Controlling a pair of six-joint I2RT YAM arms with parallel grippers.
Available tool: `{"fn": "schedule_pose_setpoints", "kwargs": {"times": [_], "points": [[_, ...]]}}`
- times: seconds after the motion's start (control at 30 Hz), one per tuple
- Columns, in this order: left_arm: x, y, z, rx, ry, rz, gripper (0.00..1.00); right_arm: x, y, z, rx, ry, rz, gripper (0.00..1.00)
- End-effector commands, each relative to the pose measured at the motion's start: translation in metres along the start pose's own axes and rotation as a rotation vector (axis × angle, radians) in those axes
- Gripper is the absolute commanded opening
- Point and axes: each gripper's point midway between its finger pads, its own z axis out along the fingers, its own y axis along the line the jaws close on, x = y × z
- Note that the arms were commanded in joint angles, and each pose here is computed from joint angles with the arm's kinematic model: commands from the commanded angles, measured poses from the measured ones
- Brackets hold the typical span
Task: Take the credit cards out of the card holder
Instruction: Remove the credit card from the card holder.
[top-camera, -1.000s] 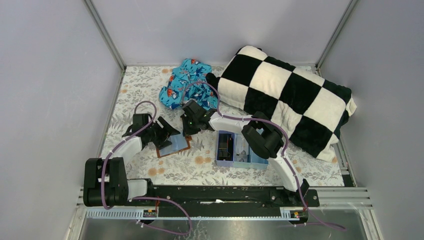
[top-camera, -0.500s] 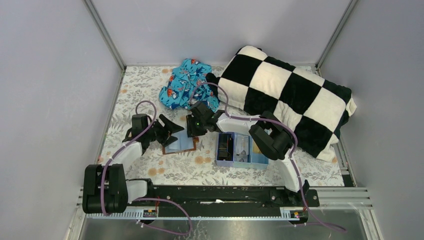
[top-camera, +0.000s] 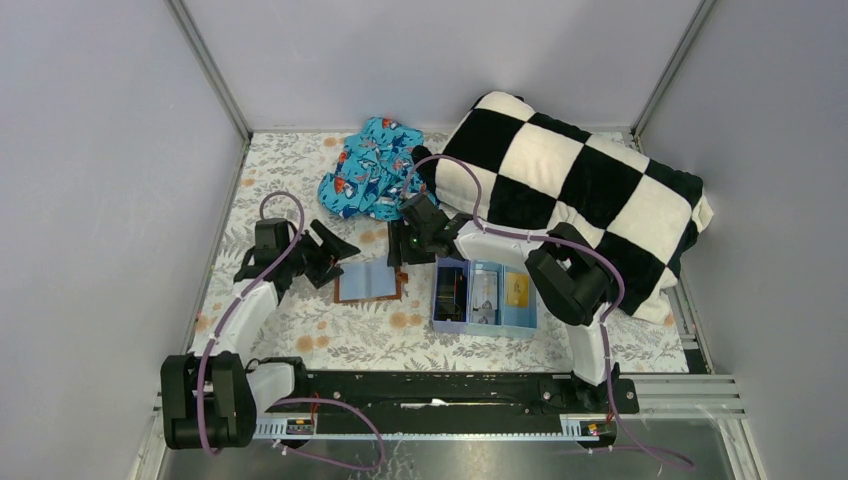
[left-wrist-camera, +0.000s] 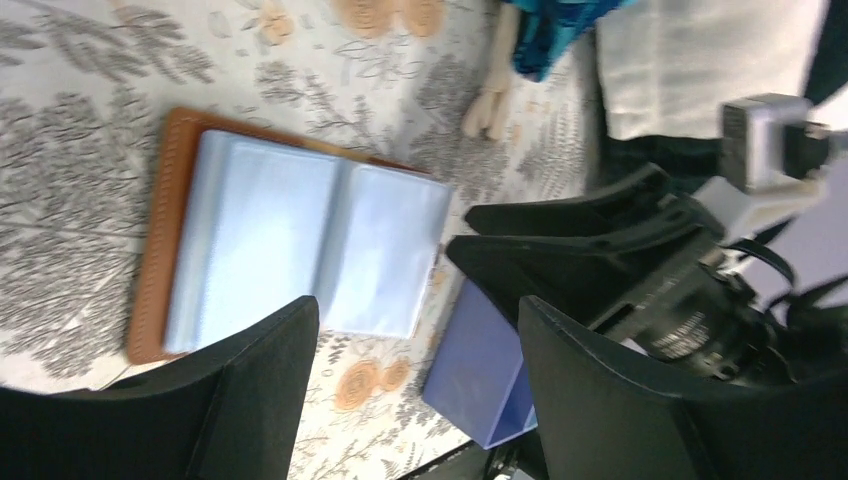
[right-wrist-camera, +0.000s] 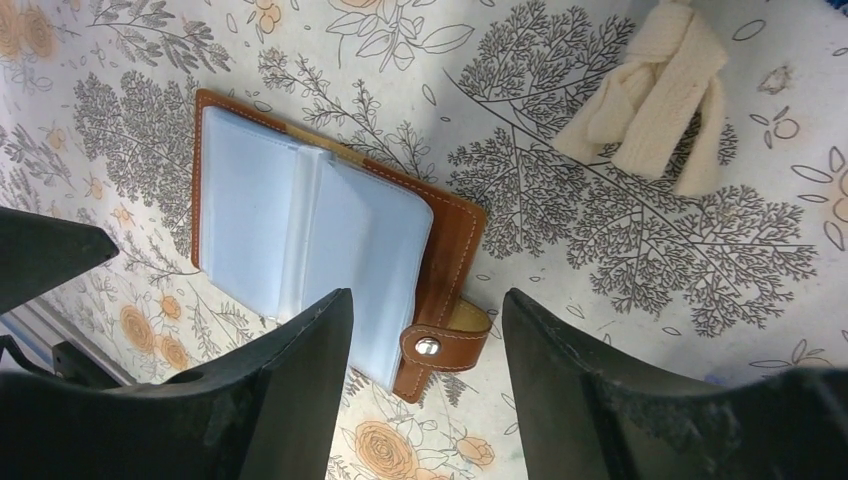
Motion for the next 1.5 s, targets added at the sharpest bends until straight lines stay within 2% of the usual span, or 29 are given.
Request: {"fn": "schedule_pose_setpoints", "kwargs": {"times": [0.0,0.17,0.4,0.93,1.47], "points": [[-0.006,0.032,0.0,-0.174,-0.013,0.024,0.77,-0.017,0.002,-0.015,0.023,-0.07,-0.01,0.64],[-0.005,0.046,0.005,-0.224,-0.001,0.034,0.77,-0.006,-0.011,0.001,0.073,-0.025,-0.004,0.53],[-0.002,0.05,0.011,-0.219,0.021,0.034,0.77,0.012,-0.014,0.017,0.058,0.037,0.013,0.4],[0.001,0.059,0.026,-0.239,0.037,0.044,0.76,0.018,-0.014,0.023,0.043,0.058,0.02,0.38],[0.022,0.0,0.03,-0.007,0.104,0.087,0.76,0.022,-0.01,0.027,0.015,0.077,0.036,0.36]]}}
